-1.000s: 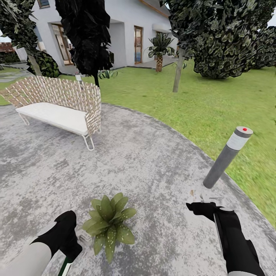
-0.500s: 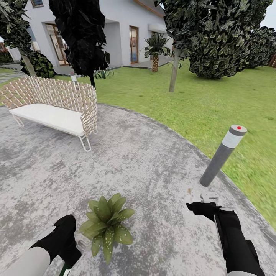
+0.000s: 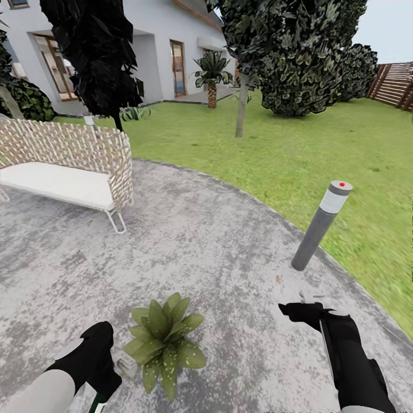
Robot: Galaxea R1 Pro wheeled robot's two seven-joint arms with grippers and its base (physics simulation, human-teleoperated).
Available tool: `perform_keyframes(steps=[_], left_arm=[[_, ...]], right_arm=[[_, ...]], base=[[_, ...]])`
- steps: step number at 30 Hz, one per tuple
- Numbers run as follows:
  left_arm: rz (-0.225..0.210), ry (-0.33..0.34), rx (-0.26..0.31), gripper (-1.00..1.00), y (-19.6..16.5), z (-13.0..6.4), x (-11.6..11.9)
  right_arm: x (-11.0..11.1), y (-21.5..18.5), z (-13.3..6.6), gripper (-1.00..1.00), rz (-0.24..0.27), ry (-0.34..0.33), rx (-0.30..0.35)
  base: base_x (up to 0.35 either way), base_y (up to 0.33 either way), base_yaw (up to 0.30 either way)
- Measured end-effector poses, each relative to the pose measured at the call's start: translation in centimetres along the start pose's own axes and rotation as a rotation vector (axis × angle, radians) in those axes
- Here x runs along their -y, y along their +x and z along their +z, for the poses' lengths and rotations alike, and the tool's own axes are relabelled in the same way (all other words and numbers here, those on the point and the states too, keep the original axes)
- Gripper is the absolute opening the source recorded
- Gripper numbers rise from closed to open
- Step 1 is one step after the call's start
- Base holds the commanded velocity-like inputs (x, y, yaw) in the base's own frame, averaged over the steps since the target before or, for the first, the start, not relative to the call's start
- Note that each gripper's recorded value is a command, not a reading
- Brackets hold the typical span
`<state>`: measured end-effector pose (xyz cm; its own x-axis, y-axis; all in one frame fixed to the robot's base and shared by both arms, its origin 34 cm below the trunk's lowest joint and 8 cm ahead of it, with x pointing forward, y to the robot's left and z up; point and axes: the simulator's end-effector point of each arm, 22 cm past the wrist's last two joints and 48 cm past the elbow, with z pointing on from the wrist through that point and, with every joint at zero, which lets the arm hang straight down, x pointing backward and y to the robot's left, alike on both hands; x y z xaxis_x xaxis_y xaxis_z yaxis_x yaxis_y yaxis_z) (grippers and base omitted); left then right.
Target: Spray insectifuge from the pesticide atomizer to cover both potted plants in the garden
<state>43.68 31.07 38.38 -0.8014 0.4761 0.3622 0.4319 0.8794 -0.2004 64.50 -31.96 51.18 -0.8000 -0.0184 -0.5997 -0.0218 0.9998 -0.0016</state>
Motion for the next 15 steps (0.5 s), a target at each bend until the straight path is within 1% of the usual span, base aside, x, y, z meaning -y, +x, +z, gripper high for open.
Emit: perform_keyframes(steps=[8,10,15], left_arm=[[-0.001,0.000,0.000,-1.00,0.02,0.00,-0.04],[0.000,-0.001,0.000,-1.00,0.02,0.00,-0.05],[0.001,-0.001,0.000,-1.00,0.02,-0.03,-0.05]], right_arm=[[0.01,0.00,0.01,1.00,0.000,0.000,0.000],[0.02,-0.01,0.00,1.00,0.000,0.000,0.000],[0.03,-0.04,-0.04,1.00,0.000,0.000,0.001]], base=[[-0.083,0.254,-0.011],[-0.047,0.140,-0.127],[-0.009,0.028,-0.218]])
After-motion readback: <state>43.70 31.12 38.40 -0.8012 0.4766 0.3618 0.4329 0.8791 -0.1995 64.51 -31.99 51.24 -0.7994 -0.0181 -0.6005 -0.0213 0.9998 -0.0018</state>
